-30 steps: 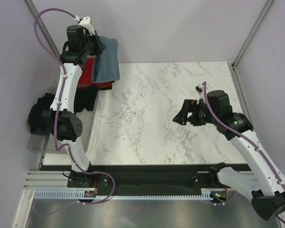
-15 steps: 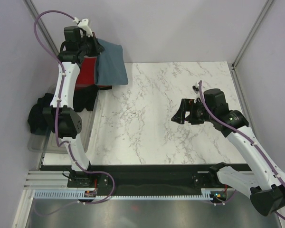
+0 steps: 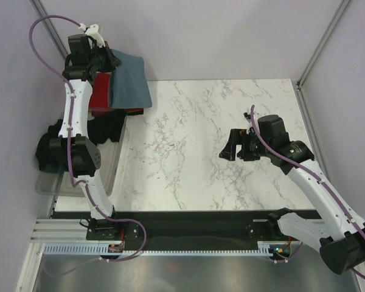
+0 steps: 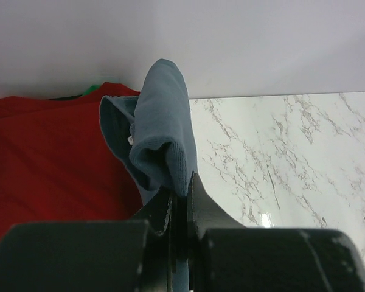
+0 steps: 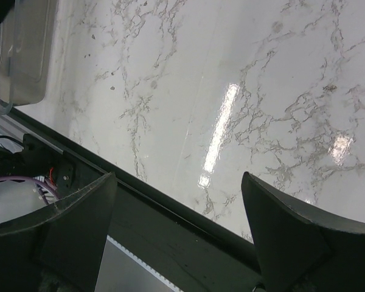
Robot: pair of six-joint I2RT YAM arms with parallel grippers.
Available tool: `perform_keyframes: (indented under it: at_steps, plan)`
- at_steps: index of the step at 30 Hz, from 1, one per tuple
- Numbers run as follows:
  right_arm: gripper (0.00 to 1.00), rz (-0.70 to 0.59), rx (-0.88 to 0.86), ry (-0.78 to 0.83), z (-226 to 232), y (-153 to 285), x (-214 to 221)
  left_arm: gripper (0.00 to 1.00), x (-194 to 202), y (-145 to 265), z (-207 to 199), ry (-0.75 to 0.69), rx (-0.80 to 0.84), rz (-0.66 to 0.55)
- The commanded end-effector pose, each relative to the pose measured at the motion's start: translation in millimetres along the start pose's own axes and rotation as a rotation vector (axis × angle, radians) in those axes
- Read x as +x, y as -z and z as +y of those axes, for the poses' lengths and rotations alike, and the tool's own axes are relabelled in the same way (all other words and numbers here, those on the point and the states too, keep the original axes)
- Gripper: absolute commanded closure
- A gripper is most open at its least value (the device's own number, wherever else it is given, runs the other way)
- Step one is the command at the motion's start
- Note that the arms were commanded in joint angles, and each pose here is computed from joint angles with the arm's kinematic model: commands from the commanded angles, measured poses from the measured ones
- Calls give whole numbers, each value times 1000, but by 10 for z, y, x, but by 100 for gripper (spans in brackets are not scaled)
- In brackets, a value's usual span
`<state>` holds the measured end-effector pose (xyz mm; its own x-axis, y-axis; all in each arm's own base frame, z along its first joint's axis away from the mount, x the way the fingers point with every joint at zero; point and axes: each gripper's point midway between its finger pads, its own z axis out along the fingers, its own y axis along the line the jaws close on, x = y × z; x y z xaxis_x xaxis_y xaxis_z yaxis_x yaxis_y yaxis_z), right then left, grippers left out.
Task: Fold and stack the t-shirts
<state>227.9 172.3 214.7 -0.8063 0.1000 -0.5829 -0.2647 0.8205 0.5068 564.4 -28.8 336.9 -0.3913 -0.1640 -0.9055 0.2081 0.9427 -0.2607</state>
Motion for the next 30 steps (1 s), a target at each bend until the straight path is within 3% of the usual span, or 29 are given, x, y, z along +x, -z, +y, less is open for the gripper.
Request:
perform_keyframes:
  at_steps: [1,9,20,22,30]
  plan:
    - [9,-3,-7,29,-15,-64,-17,98,-388,96,-62,-80,42,-109]
    - [9,24,6,30,-81,-160,26,98,-358,5,120,-82,31,-102]
    - [9,65,-6,-26,-142,-435,94,98,-253,-554,646,-21,-10,-119]
    - [9,93,2,-29,-184,-536,123,98,-395,-563,702,-47,-12,-172]
    - [9,161,37,-25,-338,-851,150,98,-348,-745,1117,-134,-88,-219]
